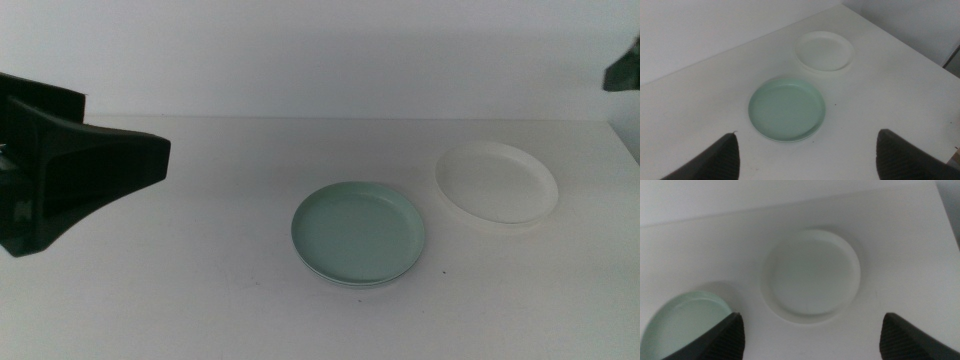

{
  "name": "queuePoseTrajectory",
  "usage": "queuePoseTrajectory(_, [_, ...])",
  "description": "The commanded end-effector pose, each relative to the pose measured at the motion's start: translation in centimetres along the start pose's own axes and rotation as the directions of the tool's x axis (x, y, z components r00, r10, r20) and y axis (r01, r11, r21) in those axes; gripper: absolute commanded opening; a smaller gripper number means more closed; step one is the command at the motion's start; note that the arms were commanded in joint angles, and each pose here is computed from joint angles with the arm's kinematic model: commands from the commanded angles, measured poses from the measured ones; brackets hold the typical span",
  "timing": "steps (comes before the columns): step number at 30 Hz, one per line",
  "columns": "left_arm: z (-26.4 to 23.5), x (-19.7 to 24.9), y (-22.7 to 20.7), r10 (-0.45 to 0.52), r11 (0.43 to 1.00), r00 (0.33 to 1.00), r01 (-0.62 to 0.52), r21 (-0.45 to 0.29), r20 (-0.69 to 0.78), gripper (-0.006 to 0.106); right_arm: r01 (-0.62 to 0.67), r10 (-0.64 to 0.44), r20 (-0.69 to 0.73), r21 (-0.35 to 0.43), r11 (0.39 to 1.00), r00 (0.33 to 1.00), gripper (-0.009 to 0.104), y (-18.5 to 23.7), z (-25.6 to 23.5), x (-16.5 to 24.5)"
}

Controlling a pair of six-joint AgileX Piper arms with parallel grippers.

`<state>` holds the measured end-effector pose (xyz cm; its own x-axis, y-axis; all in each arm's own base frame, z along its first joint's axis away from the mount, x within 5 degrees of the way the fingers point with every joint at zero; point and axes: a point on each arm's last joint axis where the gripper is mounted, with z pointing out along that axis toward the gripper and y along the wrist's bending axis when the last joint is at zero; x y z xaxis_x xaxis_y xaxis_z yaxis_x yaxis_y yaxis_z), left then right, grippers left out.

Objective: Stack the three bowls on top of each other.

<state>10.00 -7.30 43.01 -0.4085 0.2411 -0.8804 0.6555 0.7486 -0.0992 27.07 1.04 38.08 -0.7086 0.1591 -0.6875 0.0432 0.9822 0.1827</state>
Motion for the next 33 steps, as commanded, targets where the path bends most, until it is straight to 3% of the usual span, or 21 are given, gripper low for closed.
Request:
queuePoseTrajectory(1, [0.0,0.0,0.0,-0.005,1.0,1.0,0.005,-0.001,0.006,0.094,-0.023,0.026,-0.099,0.033,0.999,0.995,0.086,-1.0,3.3,-1.6])
queuePoseTrajectory(8, [0.0,0.0,0.0,-0.005,1.0,1.0,0.005,-0.001,0.006,0.094,-0.056,0.079,-0.255,0.097,0.994,0.964,0.086,-3.7,12.5,-4.6])
queuePoseTrajectory(16, [0.0,0.0,0.0,-0.005,1.0,1.0,0.005,-0.001,0.006,0.094,-0.056,0.1,-0.384,0.124,0.991,0.918,0.086,-5.5,21.9,-3.4])
queuePoseTrajectory(26, [0.0,0.0,0.0,-0.003,1.0,1.0,0.003,-0.001,0.006,0.094,-0.059,0.122,-0.48,0.143,0.988,0.869,0.086,-6.8,27.8,0.0])
queuePoseTrajectory(33, [0.0,0.0,0.0,-0.005,1.0,1.0,0.005,-0.001,0.006,0.094,-0.076,0.139,-0.476,0.15,0.986,0.869,0.069,-7.1,29.2,0.7])
